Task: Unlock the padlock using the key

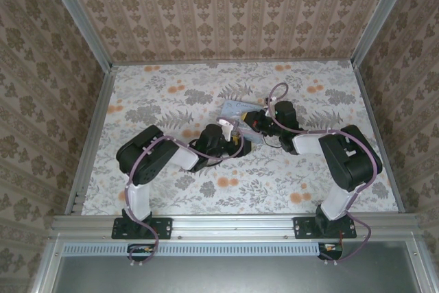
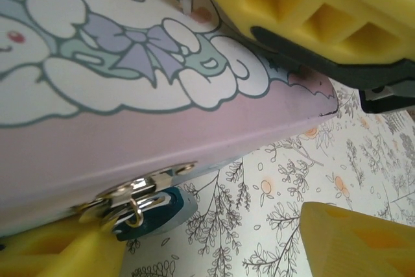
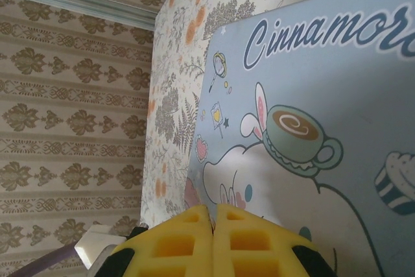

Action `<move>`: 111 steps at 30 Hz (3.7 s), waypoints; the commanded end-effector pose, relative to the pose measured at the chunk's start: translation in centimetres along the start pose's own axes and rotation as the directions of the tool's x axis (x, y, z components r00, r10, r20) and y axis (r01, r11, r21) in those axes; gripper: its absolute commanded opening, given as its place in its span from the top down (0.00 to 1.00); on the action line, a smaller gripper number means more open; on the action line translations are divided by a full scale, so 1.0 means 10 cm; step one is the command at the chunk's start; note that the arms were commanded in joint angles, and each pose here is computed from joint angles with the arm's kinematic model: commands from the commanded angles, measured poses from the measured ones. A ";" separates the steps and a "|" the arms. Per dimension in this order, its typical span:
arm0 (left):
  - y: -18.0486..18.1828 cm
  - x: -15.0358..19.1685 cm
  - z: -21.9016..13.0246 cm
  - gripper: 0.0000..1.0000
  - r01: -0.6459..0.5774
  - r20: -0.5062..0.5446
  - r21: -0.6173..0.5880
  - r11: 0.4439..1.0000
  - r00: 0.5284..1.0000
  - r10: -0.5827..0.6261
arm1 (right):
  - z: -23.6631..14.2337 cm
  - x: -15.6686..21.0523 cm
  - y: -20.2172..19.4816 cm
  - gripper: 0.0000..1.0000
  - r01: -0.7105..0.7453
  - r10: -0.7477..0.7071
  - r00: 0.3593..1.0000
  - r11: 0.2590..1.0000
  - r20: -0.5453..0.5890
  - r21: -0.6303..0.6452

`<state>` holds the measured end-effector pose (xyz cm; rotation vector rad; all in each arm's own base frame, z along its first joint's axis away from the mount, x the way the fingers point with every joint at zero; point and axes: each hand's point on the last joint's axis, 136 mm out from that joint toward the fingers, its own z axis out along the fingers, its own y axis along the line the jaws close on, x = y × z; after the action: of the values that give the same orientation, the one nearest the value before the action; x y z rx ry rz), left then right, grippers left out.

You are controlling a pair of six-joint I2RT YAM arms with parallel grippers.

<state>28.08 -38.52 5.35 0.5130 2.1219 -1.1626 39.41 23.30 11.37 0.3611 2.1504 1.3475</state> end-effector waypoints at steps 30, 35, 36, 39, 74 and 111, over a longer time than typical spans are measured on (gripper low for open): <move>0.13 0.16 0.13 0.50 0.158 0.063 -0.015 0.987 0.986 -0.157 | 0.03 0.19 -0.23 1.00 -0.047 0.050 0.997 0.998 -0.060 0.042; 0.16 0.16 0.14 0.60 0.158 0.064 -0.026 0.987 0.986 -0.157 | 0.03 0.20 -0.24 1.00 -0.049 0.051 0.997 0.998 -0.060 0.044; 0.16 0.17 0.14 0.62 0.160 0.063 -0.026 0.987 0.985 -0.158 | 0.03 0.20 -0.25 1.00 -0.050 0.053 0.997 0.998 -0.060 0.045; 0.15 0.15 0.15 0.67 0.160 0.066 -0.023 0.987 0.985 -0.158 | 0.03 0.20 -0.25 1.00 -0.050 0.052 0.997 0.998 -0.061 0.043; 0.00 -0.04 0.20 1.00 0.246 0.146 0.000 0.969 0.959 -0.244 | -0.03 0.15 -0.17 1.00 -0.061 0.061 0.996 0.998 -0.058 0.004; -0.13 -0.02 -0.46 1.00 0.543 0.046 0.116 0.832 0.833 -0.551 | -1.26 1.07 -0.23 1.00 -0.069 0.068 0.997 0.998 -0.031 -0.006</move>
<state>26.02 -35.09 5.49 -0.0919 2.2797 -1.4338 23.52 18.22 10.44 0.4029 2.1720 1.4250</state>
